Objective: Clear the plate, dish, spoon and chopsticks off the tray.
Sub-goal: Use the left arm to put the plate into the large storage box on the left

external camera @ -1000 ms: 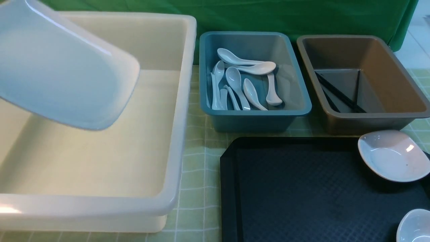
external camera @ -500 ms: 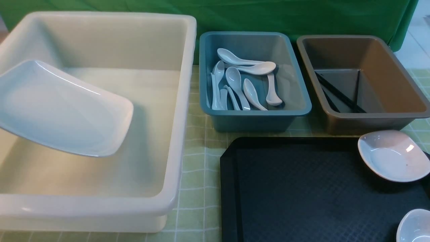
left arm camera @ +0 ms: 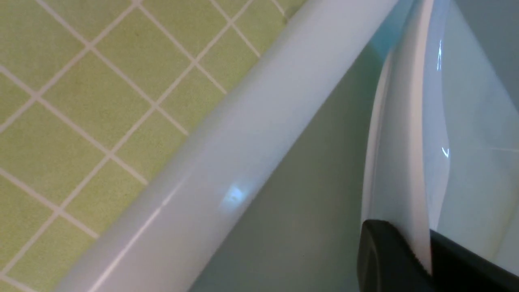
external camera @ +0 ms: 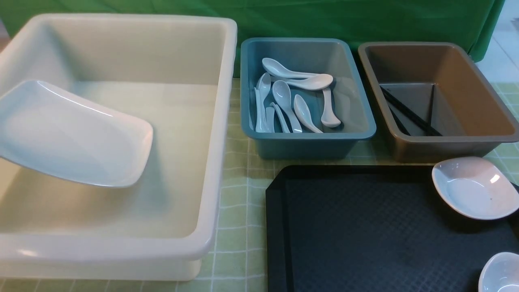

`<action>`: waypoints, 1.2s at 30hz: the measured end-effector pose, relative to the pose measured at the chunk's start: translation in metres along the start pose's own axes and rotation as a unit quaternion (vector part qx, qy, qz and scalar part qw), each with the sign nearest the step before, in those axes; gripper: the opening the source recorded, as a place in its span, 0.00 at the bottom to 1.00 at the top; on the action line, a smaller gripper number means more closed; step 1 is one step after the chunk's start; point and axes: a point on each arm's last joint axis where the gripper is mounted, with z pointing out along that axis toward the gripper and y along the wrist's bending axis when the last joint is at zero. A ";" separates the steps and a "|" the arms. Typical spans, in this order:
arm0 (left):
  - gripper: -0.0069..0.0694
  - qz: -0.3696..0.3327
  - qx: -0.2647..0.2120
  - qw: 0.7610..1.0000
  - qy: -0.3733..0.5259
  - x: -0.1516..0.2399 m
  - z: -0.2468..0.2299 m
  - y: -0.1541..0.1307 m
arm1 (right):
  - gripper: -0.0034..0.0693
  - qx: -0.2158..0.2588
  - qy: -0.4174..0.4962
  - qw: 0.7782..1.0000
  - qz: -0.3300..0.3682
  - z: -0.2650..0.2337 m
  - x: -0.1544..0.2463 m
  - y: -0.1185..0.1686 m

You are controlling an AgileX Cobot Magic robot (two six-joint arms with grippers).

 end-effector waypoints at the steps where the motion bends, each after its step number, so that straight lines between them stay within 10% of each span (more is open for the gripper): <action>1: 0.10 0.000 -0.001 1.000 0.003 0.000 0.003 0.001 | 0.29 0.000 -0.001 1.000 0.000 0.000 0.000 0.000; 19: 0.12 0.015 -0.021 1.000 -0.005 -0.003 0.019 0.007 | 0.31 0.000 -0.005 1.000 0.000 0.000 -0.001 0.000; 36: 0.53 0.046 -0.033 0.998 0.019 -0.001 0.017 0.008 | 0.31 0.000 -0.006 1.000 0.008 0.000 -0.001 0.000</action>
